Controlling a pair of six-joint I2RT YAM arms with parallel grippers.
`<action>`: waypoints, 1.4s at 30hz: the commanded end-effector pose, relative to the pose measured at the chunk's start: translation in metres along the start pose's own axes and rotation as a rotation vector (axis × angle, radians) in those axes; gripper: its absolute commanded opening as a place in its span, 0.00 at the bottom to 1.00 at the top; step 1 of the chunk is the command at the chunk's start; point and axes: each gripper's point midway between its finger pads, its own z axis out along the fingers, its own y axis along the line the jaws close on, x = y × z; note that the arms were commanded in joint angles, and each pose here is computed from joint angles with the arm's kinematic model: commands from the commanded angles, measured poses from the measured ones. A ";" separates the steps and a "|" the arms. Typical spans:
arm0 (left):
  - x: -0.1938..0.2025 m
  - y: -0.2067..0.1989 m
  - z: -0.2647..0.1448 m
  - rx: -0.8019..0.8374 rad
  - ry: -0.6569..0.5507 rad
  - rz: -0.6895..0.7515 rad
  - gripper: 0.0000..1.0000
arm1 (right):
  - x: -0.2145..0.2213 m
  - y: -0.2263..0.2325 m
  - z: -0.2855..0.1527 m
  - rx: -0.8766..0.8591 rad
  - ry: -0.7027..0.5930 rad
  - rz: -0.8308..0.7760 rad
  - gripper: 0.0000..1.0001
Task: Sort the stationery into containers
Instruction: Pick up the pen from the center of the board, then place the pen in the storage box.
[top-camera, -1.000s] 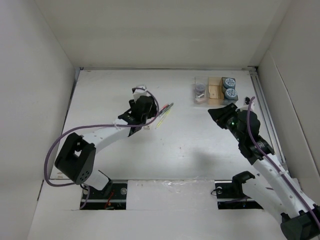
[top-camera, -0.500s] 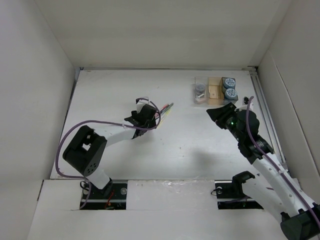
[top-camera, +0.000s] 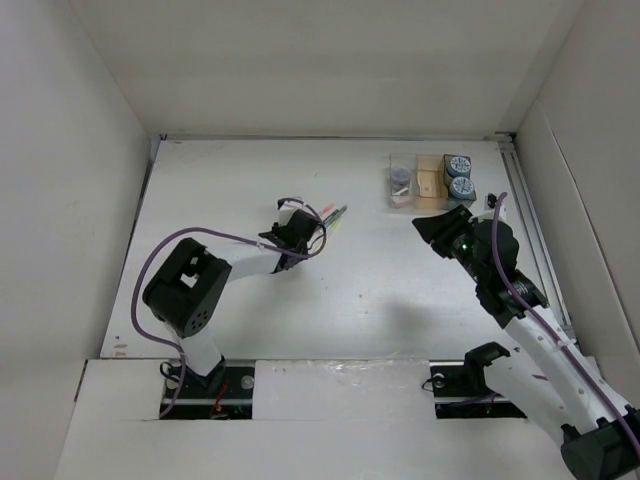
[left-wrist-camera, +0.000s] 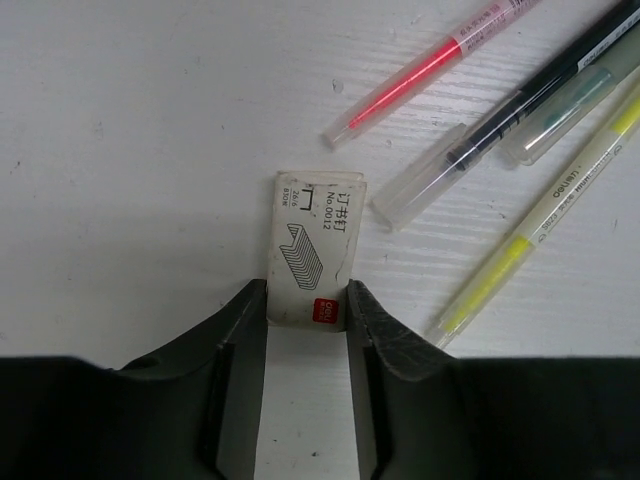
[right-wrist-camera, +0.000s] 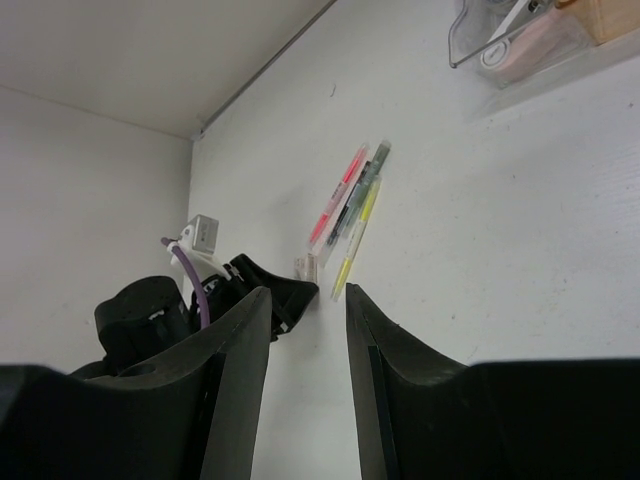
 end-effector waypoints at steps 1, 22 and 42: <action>-0.012 0.001 -0.005 -0.022 -0.037 -0.008 0.23 | -0.011 0.016 -0.001 -0.060 -0.035 -0.002 0.42; -0.139 -0.155 -0.079 0.530 -0.198 -0.091 0.18 | -0.025 0.017 -0.011 -0.060 -0.108 0.003 0.42; -0.201 -0.328 -0.027 0.927 -0.253 0.086 0.32 | -0.030 0.013 -0.014 -0.044 -0.131 0.015 0.42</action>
